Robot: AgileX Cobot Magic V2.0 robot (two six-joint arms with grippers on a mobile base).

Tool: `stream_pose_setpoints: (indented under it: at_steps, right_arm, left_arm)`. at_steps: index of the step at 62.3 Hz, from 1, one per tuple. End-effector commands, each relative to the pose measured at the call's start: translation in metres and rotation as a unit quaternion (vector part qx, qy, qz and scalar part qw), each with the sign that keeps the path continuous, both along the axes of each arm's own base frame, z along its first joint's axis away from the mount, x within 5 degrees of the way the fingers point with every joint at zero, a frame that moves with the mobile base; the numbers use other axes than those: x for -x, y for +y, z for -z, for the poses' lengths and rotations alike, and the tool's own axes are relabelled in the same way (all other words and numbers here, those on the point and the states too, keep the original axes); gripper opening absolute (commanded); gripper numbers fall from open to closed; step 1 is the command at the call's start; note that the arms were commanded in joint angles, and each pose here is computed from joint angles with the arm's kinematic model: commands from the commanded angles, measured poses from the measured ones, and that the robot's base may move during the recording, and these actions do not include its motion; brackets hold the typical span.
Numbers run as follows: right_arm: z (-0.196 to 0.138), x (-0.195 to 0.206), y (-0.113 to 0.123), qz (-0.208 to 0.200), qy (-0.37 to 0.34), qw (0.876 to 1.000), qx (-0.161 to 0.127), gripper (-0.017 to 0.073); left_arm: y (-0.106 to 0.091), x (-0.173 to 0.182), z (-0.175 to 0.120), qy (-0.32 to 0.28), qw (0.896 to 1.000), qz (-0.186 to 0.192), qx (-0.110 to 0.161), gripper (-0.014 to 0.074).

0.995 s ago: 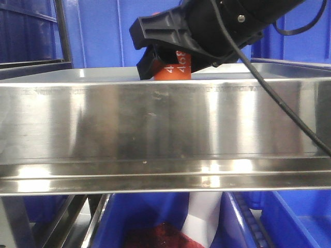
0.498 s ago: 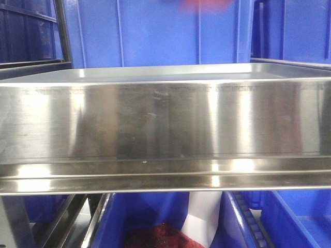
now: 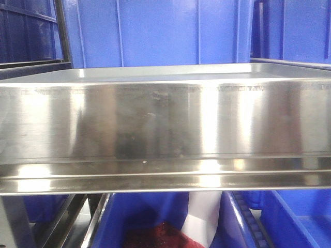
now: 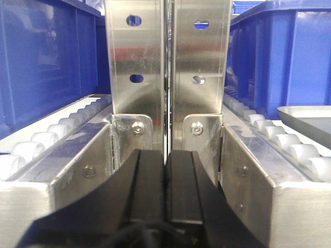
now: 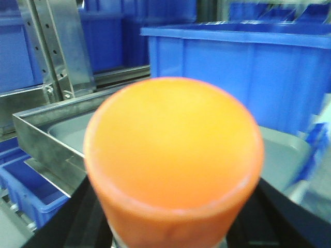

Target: Grab orange capacitor from left shelf to right conveyor

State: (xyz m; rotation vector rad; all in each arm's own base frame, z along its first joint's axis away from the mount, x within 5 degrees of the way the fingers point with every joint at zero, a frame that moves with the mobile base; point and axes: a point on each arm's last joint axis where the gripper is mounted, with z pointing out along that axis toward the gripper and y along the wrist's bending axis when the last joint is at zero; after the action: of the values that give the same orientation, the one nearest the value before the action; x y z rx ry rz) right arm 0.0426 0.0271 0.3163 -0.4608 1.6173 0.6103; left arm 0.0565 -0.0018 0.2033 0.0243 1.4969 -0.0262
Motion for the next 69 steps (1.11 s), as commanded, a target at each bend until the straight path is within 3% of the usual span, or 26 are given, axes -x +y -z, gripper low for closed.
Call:
stream_pose_setpoints:
  at_steps: [1,13,69]
  right_arm:
    - [-0.0060,0.0098,-0.0101,-0.002,-0.050,0.998,-0.028,0.0057]
    - [-0.0002,0.0165,-0.0178,0.000,-0.062,0.997,-0.041,0.0057]
    - [-0.0004,0.0166,-0.0177,-0.001,-0.062,0.997,-0.041,0.0057]
  left_arm:
    - [-0.0004,0.0004,-0.0097,-0.041,0.999,0.004,0.004,-0.0105]
    - [-0.0004,0.0004,-0.0097,-0.041,0.999,0.004,0.004,-0.0105]
    - [-0.0004,0.0004,-0.0097,-0.041,0.999,0.004,0.004,-0.0105]
